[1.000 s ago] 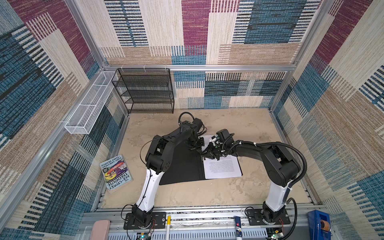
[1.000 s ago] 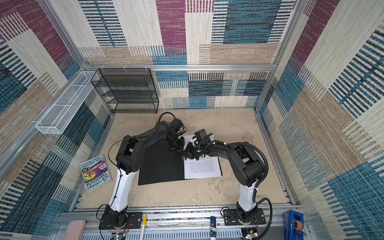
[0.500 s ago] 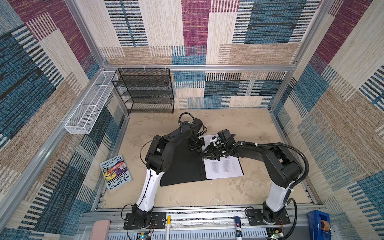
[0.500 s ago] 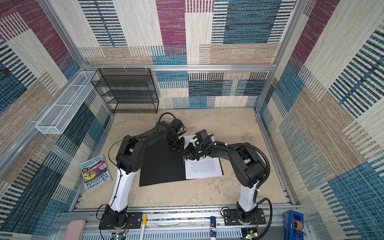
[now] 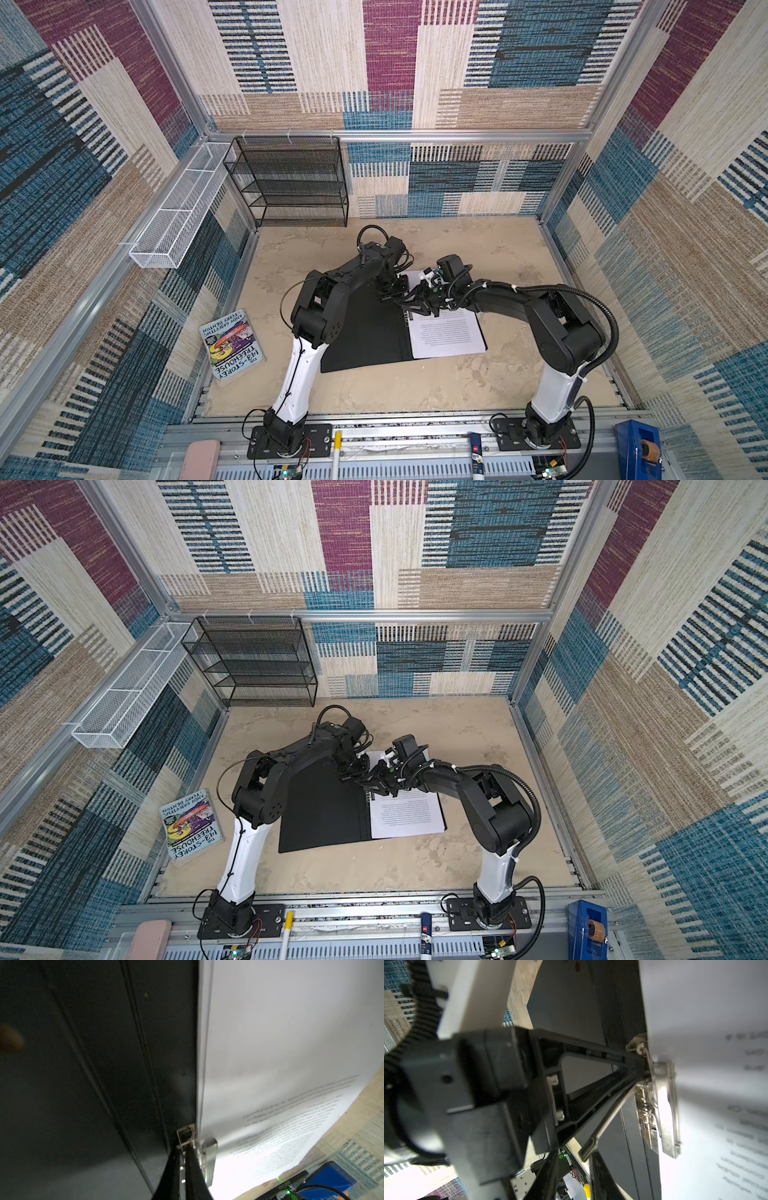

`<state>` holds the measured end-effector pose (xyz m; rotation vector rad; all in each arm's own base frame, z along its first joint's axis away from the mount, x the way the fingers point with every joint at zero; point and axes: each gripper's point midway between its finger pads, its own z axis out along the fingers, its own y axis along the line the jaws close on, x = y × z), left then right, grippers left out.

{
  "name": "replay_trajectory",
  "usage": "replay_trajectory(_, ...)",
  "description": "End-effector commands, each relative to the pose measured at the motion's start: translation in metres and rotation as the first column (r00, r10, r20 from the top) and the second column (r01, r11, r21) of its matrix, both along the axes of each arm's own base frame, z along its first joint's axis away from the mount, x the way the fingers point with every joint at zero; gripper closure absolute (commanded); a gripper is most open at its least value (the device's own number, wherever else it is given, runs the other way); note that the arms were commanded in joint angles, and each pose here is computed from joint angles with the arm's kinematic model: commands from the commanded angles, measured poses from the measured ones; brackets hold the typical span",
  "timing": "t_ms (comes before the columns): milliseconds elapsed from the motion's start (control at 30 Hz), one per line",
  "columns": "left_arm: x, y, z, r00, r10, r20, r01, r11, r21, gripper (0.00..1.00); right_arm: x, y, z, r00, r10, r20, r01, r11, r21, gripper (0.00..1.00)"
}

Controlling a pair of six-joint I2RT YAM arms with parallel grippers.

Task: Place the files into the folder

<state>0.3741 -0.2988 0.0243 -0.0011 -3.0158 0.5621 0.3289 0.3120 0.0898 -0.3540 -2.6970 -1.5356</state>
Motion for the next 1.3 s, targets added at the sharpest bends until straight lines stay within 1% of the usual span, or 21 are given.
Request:
replay_trajectory(0, -0.006, 0.012, -0.017, 1.0, 0.004, -0.024, -0.002, 0.997, 0.073, 0.9, 0.002, -0.001, 0.003, 1.0, -0.005, -0.003, 0.005, 1.0, 0.027, 0.72)
replay_trajectory(467, -0.005, 0.012, -0.018, 1.0, 0.004, -0.027, -0.002, 0.997, 0.071, 0.91, 0.0, -0.001, -0.004, 1.0, 0.003, -0.023, -0.002, 0.999, 0.042, 0.75)
replay_trajectory(733, -0.005, 0.013, -0.019, 1.0, 0.006, -0.027, -0.004, 0.997, 0.077, 0.91, -0.005, -0.003, -0.006, 1.0, 0.004, -0.028, -0.003, 0.999, 0.043, 0.85)
replay_trajectory(967, -0.005, 0.011, -0.019, 1.0, 0.0, -0.029, 0.002, 0.998, 0.068, 0.9, -0.014, -0.006, -0.012, 0.999, 0.013, -0.037, -0.011, 0.999, 0.051, 1.0)
replay_trajectory(1267, -0.004, 0.009, -0.011, 1.0, -0.018, -0.011, 0.018, 0.998, 0.054, 0.86, -0.016, -0.008, -0.015, 0.999, 0.007, -0.039, -0.005, 0.999, 0.044, 1.0)
